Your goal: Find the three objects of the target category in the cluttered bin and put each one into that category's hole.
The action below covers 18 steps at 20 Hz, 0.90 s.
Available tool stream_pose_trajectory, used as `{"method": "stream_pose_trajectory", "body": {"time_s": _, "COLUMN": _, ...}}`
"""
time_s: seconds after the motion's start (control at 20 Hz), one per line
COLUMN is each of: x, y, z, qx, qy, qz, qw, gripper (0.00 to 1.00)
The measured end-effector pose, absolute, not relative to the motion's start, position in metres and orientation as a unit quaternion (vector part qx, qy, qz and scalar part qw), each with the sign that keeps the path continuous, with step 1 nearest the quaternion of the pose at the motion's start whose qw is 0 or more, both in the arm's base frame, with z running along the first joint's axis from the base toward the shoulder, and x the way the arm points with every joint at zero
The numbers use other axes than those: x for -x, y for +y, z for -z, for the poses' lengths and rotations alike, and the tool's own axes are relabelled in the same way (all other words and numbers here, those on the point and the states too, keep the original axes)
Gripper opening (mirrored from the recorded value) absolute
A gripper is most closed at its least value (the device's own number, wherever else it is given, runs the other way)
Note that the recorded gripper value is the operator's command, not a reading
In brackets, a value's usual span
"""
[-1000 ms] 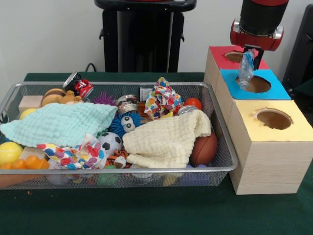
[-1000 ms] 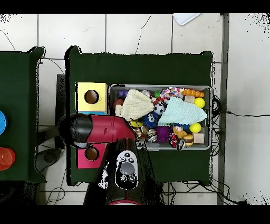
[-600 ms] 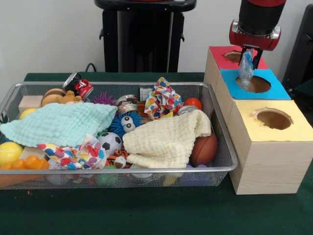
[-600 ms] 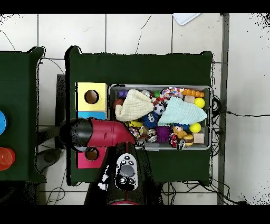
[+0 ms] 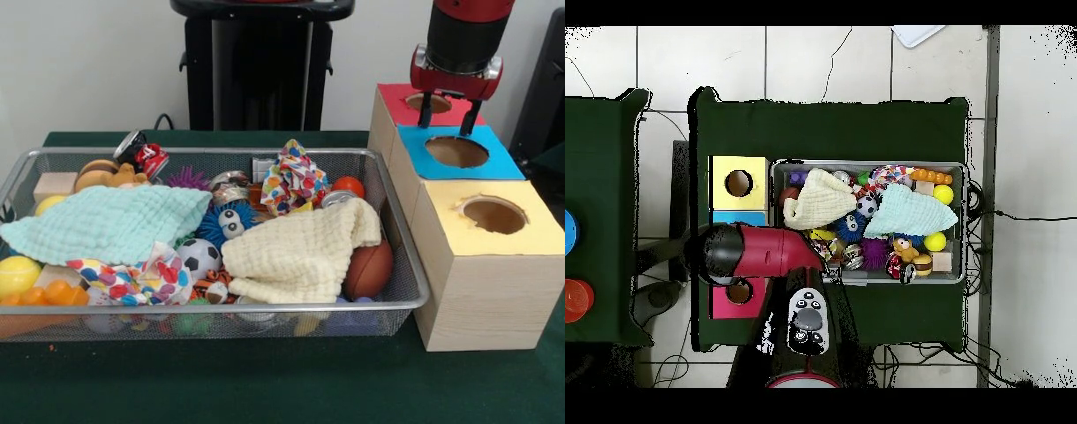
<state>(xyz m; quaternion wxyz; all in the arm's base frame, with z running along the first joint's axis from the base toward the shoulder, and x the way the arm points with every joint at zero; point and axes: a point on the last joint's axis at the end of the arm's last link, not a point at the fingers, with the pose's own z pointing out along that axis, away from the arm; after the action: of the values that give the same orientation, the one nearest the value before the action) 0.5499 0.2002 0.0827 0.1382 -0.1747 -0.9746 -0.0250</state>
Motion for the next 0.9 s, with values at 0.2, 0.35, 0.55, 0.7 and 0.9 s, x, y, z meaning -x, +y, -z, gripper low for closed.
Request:
{"method": "stream_pose_trajectory", "body": {"time_s": 0.2, "x": -0.55, "y": 0.2, "z": -0.083, "qx": 0.175, "qy": -0.975, "qz": 0.025, "qw": 0.139, "gripper": 1.0}}
{"method": "stream_pose_trajectory", "body": {"time_s": 0.35, "x": -0.55, "y": 0.2, "z": -0.083, "qx": 0.175, "qy": -0.974, "qz": 0.025, "qw": 0.139, "gripper": 1.0}}
{"method": "stream_pose_trajectory", "body": {"time_s": 0.55, "x": -0.552, "y": 0.195, "z": -0.085, "qx": 0.169, "qy": -0.976, "qz": 0.017, "qw": 0.133, "gripper": 1.0}}
{"method": "stream_pose_trajectory", "body": {"time_s": 0.7, "x": -0.558, "y": 0.18, "z": -0.089, "qx": 0.162, "qy": -0.98, "qz": 0.003, "qw": 0.119, "gripper": 1.0}}
{"method": "stream_pose_trajectory", "body": {"time_s": 0.9, "x": -0.575, "y": 0.148, "z": -0.094, "qx": 0.164, "qy": -0.982, "qz": -0.009, "qw": 0.088, "gripper": 1.0}}
